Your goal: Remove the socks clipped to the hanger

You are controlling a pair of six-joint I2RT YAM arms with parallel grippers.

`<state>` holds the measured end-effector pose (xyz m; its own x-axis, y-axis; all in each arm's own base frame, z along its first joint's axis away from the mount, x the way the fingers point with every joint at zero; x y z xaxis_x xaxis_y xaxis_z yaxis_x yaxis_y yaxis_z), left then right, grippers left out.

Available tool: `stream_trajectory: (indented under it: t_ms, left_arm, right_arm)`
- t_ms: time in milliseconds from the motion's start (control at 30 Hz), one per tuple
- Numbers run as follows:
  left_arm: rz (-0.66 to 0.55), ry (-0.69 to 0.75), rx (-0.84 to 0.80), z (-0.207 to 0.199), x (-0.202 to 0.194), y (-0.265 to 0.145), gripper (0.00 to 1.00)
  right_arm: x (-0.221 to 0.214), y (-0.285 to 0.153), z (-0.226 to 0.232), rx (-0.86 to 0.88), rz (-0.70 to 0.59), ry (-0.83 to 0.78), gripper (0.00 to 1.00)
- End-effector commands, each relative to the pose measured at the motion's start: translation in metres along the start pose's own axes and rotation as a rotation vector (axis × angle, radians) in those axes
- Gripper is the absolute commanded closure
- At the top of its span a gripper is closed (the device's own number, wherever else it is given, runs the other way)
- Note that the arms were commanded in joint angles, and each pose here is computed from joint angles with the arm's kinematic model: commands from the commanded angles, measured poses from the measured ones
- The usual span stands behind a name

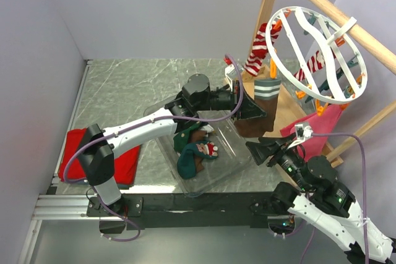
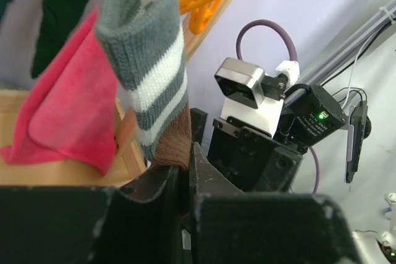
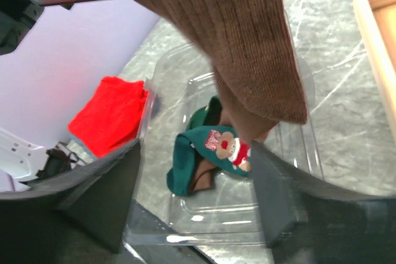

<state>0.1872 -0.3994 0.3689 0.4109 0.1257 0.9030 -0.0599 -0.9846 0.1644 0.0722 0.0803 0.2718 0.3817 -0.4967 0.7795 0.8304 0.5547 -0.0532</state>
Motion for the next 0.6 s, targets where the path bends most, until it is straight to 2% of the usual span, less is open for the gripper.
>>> stream_trajectory:
  t_ms: [0,67,100,133,167,233,267,567]
  left_arm:
    - [-0.002,-0.032,-0.016,-0.011,0.004,0.004,0.87]
    - [-0.001,-0.040,-0.031,-0.014,0.002,0.006,0.86]
    - [-0.002,-0.039,-0.035,-0.014,0.001,0.006,0.84]
    - [0.002,-0.041,-0.040,-0.016,0.000,0.007,0.83]
    - [0.001,-0.039,-0.041,-0.017,0.001,0.008,0.82]
    - [0.002,-0.039,-0.048,-0.019,0.001,0.008,0.80]
    - [0.003,-0.039,-0.047,-0.019,0.001,0.008,0.80]
    - [0.015,-0.039,-0.033,-0.018,0.000,0.009,0.77]
  right_arm:
    - [0.000,0.001,0.002,0.053,-0.029,-0.005,0.33]
    - [0.000,0.001,0.001,0.040,-0.037,-0.002,0.43]
    - [0.001,0.001,0.001,0.039,-0.044,-0.002,0.57]
    - [0.001,0.002,0.001,0.033,-0.039,-0.004,0.65]
    - [0.002,0.002,0.000,0.024,-0.049,-0.002,0.80]
    - [0.002,0.001,-0.002,0.004,-0.055,0.003,0.97]
    - [0.003,0.001,-0.002,-0.004,-0.061,0.006,1.00]
    - [0.002,0.000,-0.005,-0.008,-0.086,0.027,1.00]
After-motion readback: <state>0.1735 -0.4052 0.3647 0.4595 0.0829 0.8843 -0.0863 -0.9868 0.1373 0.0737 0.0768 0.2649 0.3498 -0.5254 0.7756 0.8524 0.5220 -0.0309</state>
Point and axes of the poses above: each gripper's point midway between its finger pads, its own y axis out along the fingers, its own z axis along the line the jaws close on, x = y × z, the point moved 9 cm from there along -y, back along the fingers, and after that the axes turned 9 degrees about y, right-handed, at the moved point
